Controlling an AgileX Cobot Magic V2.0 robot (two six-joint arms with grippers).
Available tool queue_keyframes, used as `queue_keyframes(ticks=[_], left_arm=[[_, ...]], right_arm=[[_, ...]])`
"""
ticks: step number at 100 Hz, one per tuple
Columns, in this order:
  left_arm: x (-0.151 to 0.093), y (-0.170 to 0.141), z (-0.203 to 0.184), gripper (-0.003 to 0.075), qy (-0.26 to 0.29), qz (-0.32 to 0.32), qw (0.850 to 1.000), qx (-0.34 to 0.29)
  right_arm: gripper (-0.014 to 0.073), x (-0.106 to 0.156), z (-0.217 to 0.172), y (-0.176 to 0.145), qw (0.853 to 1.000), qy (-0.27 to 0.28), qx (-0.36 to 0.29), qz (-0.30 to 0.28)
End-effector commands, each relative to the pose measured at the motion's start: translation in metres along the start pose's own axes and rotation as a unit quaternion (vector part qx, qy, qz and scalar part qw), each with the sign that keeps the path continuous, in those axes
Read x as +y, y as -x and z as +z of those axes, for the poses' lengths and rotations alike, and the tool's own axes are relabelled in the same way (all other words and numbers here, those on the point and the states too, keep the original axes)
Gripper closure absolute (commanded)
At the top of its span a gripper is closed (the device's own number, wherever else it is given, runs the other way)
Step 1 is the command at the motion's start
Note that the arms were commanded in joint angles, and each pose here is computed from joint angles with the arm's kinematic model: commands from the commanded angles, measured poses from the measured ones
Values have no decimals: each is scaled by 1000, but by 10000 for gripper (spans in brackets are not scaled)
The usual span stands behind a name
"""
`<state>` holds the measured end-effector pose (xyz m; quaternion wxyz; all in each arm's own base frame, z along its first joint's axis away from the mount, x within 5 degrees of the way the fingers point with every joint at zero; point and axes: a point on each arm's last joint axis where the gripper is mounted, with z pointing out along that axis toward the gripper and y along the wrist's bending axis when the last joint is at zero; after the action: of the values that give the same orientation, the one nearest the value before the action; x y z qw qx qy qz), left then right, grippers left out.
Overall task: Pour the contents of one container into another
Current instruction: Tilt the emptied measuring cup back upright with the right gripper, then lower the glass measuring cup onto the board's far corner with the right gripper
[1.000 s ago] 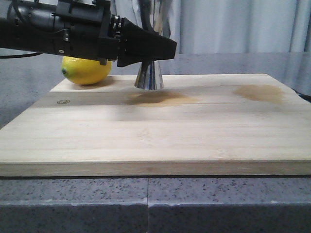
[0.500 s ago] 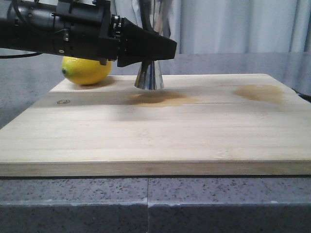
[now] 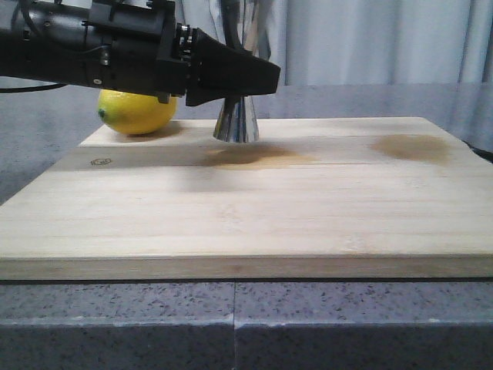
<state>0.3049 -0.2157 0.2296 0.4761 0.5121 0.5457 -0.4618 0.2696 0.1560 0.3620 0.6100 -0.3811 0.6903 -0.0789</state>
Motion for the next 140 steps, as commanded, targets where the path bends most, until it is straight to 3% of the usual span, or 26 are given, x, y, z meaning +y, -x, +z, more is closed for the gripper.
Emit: queue_keyframes(ticks=[1, 19, 62, 123, 140], left_arm=[[-8, 38, -3, 659, -18, 22, 996, -81], [-8, 38, -3, 659, -18, 22, 996, -81], [-8, 38, -3, 659, -18, 22, 996, -81], [-8, 38, -3, 659, -18, 22, 996, -81], [-8, 38, -3, 659, -18, 22, 996, -81]], right_arm=[[261, -22, -14, 4, 997, -29, -19, 64], [261, -29, -18, -28, 989, -20, -13, 149], [261, -32, -24, -96, 969, 27, -15, 244], [261, -22, -19, -108, 965, 73, -36, 251], [261, -14, -22, -118, 963, 53, -66, 254]])
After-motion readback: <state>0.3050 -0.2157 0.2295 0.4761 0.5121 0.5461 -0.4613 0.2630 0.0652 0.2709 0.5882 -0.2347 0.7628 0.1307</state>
